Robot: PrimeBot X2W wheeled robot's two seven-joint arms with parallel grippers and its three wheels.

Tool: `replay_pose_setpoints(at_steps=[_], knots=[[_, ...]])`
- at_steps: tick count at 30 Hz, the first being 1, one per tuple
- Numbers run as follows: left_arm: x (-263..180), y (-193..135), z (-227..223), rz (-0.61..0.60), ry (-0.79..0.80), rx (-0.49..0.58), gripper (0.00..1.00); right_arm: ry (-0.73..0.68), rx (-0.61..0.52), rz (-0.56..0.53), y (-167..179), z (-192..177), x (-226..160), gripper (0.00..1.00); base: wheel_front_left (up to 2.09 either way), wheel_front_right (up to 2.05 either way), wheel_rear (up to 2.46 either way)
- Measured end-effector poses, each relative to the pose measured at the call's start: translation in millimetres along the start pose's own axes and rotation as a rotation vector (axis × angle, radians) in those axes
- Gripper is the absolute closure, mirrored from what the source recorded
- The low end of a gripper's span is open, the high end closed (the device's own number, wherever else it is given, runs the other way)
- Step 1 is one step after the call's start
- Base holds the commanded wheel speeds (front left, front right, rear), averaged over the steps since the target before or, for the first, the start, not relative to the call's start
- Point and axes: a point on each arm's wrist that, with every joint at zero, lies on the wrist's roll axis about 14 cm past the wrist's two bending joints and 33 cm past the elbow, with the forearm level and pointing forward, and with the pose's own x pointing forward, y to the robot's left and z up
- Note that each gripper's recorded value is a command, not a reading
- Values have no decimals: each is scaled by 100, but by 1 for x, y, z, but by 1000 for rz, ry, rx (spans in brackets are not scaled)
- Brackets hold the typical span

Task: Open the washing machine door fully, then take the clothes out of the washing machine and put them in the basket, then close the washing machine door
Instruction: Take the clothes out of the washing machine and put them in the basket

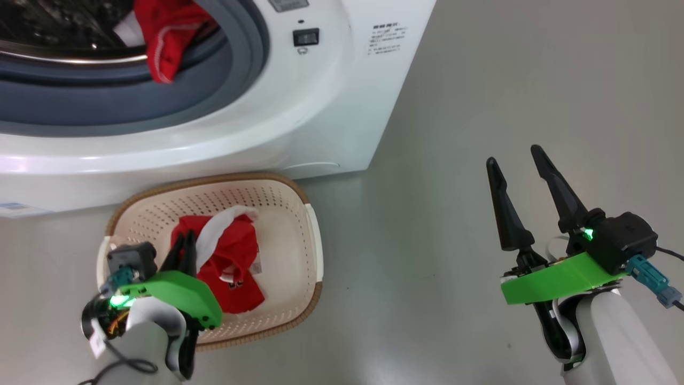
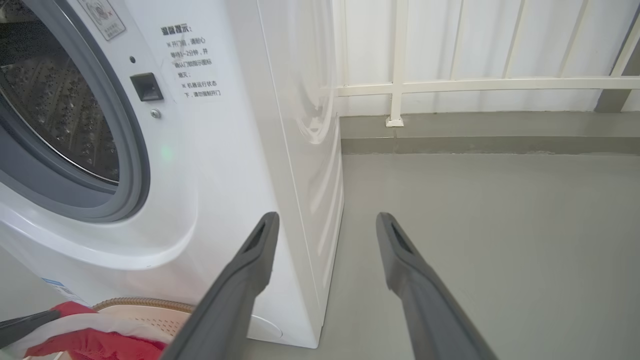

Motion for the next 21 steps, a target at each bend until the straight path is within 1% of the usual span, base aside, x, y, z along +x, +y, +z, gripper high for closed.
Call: replay_pose_setpoints(at_steps=[1, 6, 9, 11, 16, 20, 21], knots=[[8, 1, -13, 5, 60, -3, 100, 9, -1, -5, -3, -4, 2, 0, 0, 0, 0], [17, 3, -51, 10, 238, -44, 100, 23, -3, -15, -8, -11, 6, 0, 0, 0, 0], [22, 1, -67, 6, 316, -68, 100, 24, 0, -25, -12, -12, 8, 0, 0, 0, 0], [23, 1, -78, 2, 370, -66, 100, 26, 6, -35, -16, -14, 9, 0, 0, 0, 0], [24, 1, -102, -10, 469, -57, 100, 43, 1, -49, -22, -21, 10, 0, 0, 0, 0], [26, -5, -112, -35, 496, -42, 100, 51, -5, -59, -27, -23, 10, 0, 0, 0, 0], [26, -6, -113, -38, 500, -38, 79, 47, -6, -60, -28, -22, 11, 0, 0, 0, 0]])
